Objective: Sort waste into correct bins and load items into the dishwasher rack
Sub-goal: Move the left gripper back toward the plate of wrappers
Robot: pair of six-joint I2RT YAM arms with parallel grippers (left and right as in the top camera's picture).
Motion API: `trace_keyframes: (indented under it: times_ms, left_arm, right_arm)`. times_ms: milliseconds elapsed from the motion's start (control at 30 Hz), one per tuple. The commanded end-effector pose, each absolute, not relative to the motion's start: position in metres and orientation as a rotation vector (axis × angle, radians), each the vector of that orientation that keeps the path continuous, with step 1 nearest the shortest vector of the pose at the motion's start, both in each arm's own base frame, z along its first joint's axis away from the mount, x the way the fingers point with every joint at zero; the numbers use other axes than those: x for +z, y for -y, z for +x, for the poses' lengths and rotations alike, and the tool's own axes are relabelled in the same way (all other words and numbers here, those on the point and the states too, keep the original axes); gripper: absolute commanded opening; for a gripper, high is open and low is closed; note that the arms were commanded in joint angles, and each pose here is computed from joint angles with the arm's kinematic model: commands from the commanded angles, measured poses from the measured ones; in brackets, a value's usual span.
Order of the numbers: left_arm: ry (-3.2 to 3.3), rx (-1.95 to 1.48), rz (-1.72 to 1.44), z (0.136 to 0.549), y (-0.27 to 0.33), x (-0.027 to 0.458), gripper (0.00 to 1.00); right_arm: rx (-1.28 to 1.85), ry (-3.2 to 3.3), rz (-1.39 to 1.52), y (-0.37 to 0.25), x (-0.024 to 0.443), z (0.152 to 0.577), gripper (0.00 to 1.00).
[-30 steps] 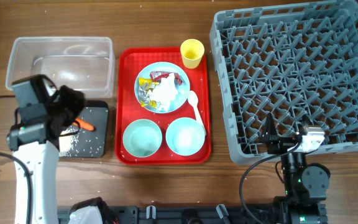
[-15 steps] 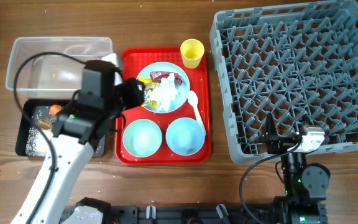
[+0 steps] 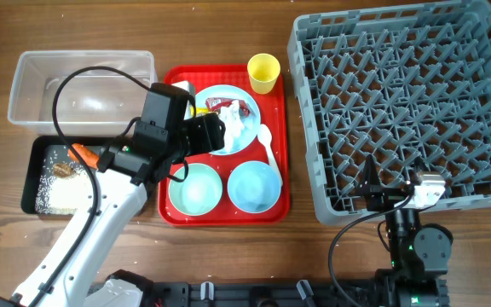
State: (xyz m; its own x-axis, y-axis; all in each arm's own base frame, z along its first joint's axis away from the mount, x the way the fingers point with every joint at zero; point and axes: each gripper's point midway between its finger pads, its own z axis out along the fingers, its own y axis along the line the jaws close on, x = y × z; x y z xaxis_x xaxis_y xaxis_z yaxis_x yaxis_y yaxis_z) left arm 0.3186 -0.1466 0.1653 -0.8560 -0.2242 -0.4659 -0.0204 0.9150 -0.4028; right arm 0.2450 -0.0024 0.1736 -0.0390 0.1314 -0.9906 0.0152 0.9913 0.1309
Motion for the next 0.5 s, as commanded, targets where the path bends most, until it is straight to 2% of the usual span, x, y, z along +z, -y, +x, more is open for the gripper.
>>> trace_keyframes:
  times_ms: [0, 100, 200, 367, 467]
  left_arm:
    - [-2.518, -0.503, -0.17, 0.328, 0.146, 0.173, 0.84]
    - [-2.479, -0.471, -0.182, 0.338, 0.143, 0.175, 0.79]
    - [-2.468, -0.426, -0.155, 0.353, 0.144, 0.165, 0.79]
    - [-2.566, -0.38, -0.147, 0.374, 0.154, 0.106, 0.75]
    - [-2.583, -0.39, -0.141, 0.382, 0.16, 0.088, 0.72]
  right_arm:
    - [0.112, -1.606, 0.111, 0.0, 0.173, 0.245, 1.0]
    - [0.111, -1.606, 0.111, 0.0, 0.173, 0.245, 1.0]
    - [0.111, -1.606, 0.111, 0.0, 0.173, 0.245, 1.0]
    - [0.111, -1.606, 0.111, 0.0, 0.173, 0.245, 1.0]
    - [0.111, -1.606, 0.111, 0.0, 0.173, 0.245, 1.0]
